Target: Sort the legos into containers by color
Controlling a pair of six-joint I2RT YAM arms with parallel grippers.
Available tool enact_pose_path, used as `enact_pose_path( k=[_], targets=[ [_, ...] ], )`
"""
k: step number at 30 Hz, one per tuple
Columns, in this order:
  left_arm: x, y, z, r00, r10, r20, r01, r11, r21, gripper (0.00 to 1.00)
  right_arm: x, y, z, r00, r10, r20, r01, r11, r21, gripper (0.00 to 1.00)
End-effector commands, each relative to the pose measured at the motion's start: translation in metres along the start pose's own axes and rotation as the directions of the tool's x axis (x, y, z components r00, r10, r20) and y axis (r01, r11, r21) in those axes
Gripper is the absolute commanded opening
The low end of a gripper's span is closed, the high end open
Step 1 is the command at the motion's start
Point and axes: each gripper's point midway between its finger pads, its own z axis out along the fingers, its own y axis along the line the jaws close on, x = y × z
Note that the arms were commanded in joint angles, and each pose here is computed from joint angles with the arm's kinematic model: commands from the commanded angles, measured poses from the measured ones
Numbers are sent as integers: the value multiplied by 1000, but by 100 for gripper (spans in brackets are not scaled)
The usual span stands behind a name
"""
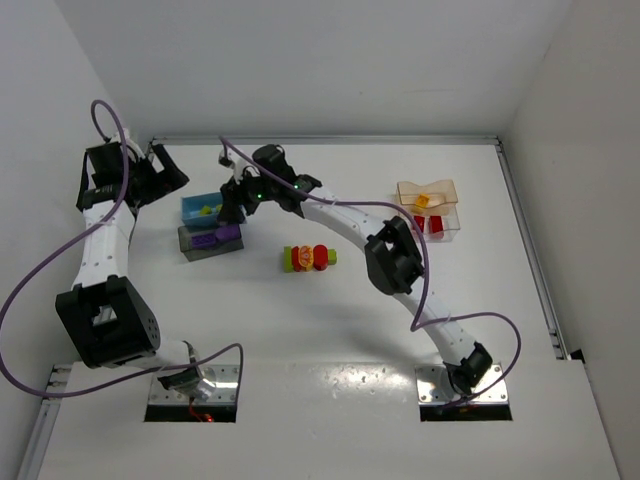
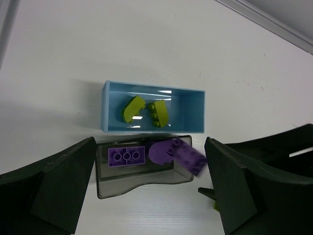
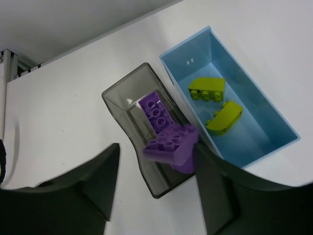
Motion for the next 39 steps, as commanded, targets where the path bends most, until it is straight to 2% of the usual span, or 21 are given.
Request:
enact_pose_path(
  k=[1, 3, 4, 6, 8, 9, 11, 14, 15, 16, 17, 18, 19, 20, 21, 22, 23, 25, 29, 32, 39],
  targets=[
    [-10, -6, -2, 999, 21, 30, -23, 999, 48, 99, -5, 4, 8, 999, -5, 44, 6, 1000, -18, 64],
    [-9, -6, -1, 999, 21, 30, -23, 999, 48, 99, -3, 5, 8, 999, 0, 35, 1, 1000, -27, 71],
    [-8, -8, -1, 999, 21, 27, -23, 998, 61, 99, -6, 6, 7, 999, 0, 36, 1, 1000, -27, 79],
    [-10, -11, -1, 999, 25, 35, -28, 997, 77, 99, -8, 8, 6, 999, 0, 34, 1, 999, -36, 81],
    [-11, -17, 0, 999, 31, 44, -36, 993, 115, 99, -31, 14, -4, 997, -28, 66, 30, 999, -36, 81],
    [-16, -18, 1, 997, 37, 62, -44, 992, 119, 99, -33, 3, -12, 998, -21, 66, 21, 1000, 0, 81],
    [-11, -38, 2, 995, 88, 56, -97, 978, 182, 99, -63, -3, -40, 994, -36, 105, 30, 998, 56, 81],
    [8, -69, 4, 976, 212, 40, -214, 934, 287, 99, -53, -55, -93, 997, 28, 79, -42, 982, 182, 81],
    [21, -82, 3, 967, 252, 27, -245, 905, 347, 99, -54, -80, -136, 995, 59, 86, -78, 966, 245, 81],
    [27, -95, 2, 954, 299, 35, -288, 874, 392, 99, -55, -93, -160, 994, 62, 92, -85, 956, 281, 81],
    [48, -116, 2, 920, 391, 35, -363, 813, 456, 99, -36, -104, -180, 991, 110, 69, -126, 944, 304, 81],
    [66, -127, -1, 899, 438, 16, -385, 773, 504, 99, -41, -126, -228, 992, 100, 71, -119, 921, 372, 81],
    [76, -136, -2, 857, 513, 42, -454, 716, 531, 99, -35, -133, -249, 993, 103, 56, -117, 914, 389, 81],
    [102, -157, -4, 821, 570, 33, -477, 652, 589, 99, -17, -138, -265, 992, 128, 22, -126, 908, 400, 81],
    [115, -165, -3, 794, 608, 31, -497, 619, 608, 99, -5, -153, -296, 990, 142, 5, -129, 886, 445, 81],
    [128, -173, -5, 768, 639, 34, -511, 581, 634, 99, 1, -147, -316, 991, 125, -43, -92, 885, 457, 82],
    [153, -187, -8, 718, 695, 39, -536, 515, 669, 99, 21, -145, -327, 984, 154, -85, -98, 882, 461, 82],
    [175, -198, -9, 664, 746, 55, -565, 452, 691, 99, 47, -140, -354, 971, 192, -142, -107, 883, 457, 82],
    [234, -228, -19, 520, 847, 109, -602, 273, 751, 99, 92, -112, -394, 948, 274, -162, -162, 853, 496, 82],
    [260, -227, -15, 467, 880, 87, -598, 242, 764, 99, 117, -98, -414, 928, 331, -171, -197, 827, 527, 82],
    [292, -204, 18, 314, 947, 63, -652, 167, 740, 99, 119, -86, -447, 931, 342, -131, -211, 794, 570, 82]
  ],
)
